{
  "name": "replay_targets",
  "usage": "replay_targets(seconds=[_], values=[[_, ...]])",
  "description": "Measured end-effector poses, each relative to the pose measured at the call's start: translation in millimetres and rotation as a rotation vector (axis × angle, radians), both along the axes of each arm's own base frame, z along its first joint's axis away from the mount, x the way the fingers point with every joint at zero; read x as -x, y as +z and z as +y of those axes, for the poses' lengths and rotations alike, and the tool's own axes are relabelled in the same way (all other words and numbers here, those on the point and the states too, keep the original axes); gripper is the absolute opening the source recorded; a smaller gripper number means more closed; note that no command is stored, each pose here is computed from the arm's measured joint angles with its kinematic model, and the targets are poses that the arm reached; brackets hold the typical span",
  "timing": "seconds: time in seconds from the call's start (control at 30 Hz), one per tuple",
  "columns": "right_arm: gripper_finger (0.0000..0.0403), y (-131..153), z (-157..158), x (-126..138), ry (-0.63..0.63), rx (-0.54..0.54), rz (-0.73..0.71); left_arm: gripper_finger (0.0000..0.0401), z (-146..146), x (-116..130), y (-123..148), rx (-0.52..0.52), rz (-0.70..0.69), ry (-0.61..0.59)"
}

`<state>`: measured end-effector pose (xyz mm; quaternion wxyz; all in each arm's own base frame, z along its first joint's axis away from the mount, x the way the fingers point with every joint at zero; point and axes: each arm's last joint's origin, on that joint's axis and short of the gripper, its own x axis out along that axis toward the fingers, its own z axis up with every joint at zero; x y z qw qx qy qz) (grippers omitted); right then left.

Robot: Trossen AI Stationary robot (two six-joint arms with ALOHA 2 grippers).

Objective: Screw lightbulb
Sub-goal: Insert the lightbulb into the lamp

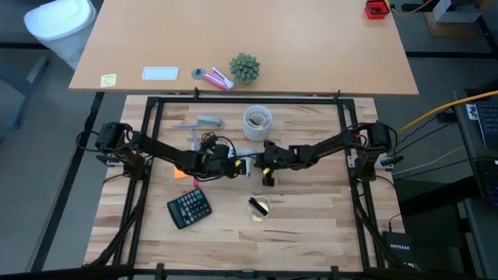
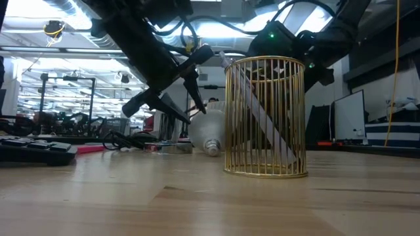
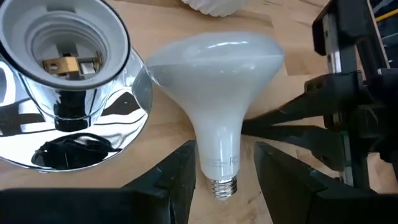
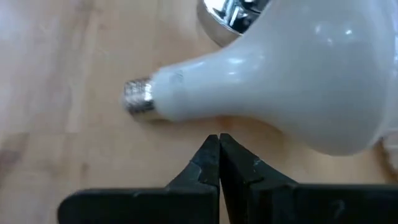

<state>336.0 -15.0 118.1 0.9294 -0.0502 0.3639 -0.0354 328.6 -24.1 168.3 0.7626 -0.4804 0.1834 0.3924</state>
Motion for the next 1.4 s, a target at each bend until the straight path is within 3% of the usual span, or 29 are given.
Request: replay_targets(seconds=[0.43, 0.57, 0.77, 1.03, 1.4], values=[[0.0005, -7, -50, 13, -0.143, 0.012, 0.099, 0.0153, -3, -1, -2, -0.031, 0.021, -0.039], [0.0005, -7, -58, 14, -0.129, -0.066, 0.083, 0.0153, -4, -6, -13, -0.022, 0.016, -0.029], [0.0005, -7, -54, 13, -0.107, -0.113, 0.076, 0.0153, -1, -16, -35, 0.021, -0.015, 0.023], [0.0005, -14, -37, 2, -0.051, -0.123, 0.015, 0.0153, 3, -19, -39, 0.026, -0.032, 0.042], [0.0005, -19, -11, -10, 0.024, -0.149, -0.063, 0.0153, 1, -22, -38, -0.027, 0.003, -0.098]])
